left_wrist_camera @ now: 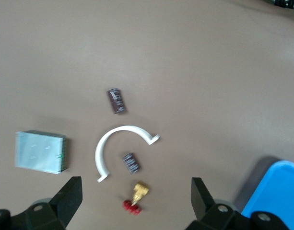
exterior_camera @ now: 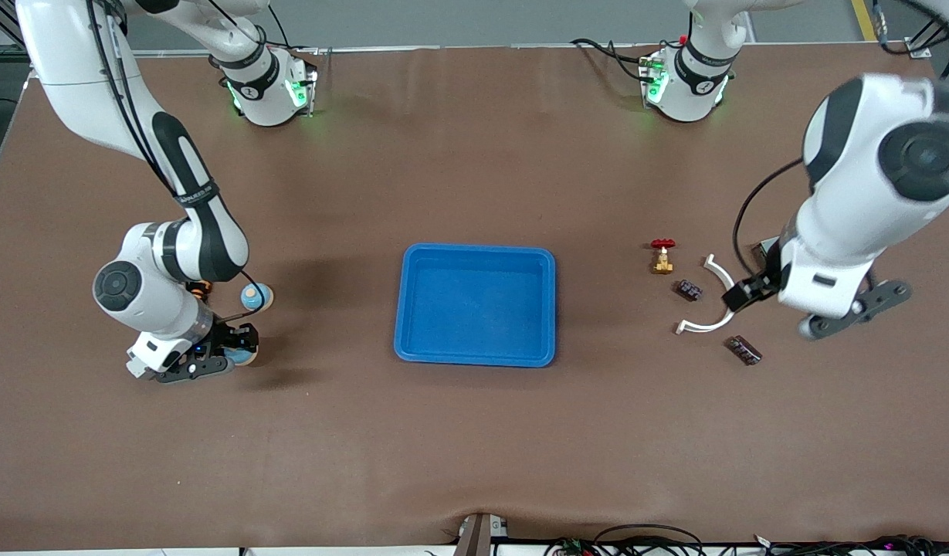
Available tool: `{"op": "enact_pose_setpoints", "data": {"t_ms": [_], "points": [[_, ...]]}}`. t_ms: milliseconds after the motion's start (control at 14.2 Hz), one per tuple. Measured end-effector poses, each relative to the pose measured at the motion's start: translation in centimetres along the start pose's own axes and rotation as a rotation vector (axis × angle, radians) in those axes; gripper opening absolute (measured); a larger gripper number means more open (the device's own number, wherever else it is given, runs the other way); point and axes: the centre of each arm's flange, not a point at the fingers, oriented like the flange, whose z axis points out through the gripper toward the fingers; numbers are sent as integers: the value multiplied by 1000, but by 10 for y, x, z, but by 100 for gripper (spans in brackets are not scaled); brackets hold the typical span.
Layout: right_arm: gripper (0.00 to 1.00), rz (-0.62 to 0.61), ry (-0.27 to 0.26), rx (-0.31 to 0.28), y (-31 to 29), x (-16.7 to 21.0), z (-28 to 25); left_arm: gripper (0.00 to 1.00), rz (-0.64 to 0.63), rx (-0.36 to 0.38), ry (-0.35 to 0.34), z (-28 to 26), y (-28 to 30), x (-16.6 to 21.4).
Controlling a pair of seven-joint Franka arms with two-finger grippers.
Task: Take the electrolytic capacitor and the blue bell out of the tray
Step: 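Raise the left gripper to rest while the right gripper lowers the bell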
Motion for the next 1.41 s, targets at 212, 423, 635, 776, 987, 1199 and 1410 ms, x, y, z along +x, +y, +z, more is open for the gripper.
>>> {"op": "enact_pose_setpoints", "data": {"t_ms": [212,423,635,776,987,1199,1410], "points": [[63,-15,1,28,10,-5,3,100,99,-19,1,-51,-35,-16],[63,-16,4,27,12,-6,7,100,181,-70,-28,-84,-97,-18],[63,-16,14,20,12,-7,19,100,211,-76,-54,-101,-138,-24],[63,-15,15,17,13,-9,28,100,230,-79,-57,-106,-146,-27],[63,-23,19,15,14,-9,30,100,243,-76,-71,-115,-151,-30],[63,-26,23,13,17,-9,30,100,241,-73,-86,-130,-157,-35],[63,-22,24,11,23,-10,29,100,244,-74,-82,-135,-158,-36]]}}
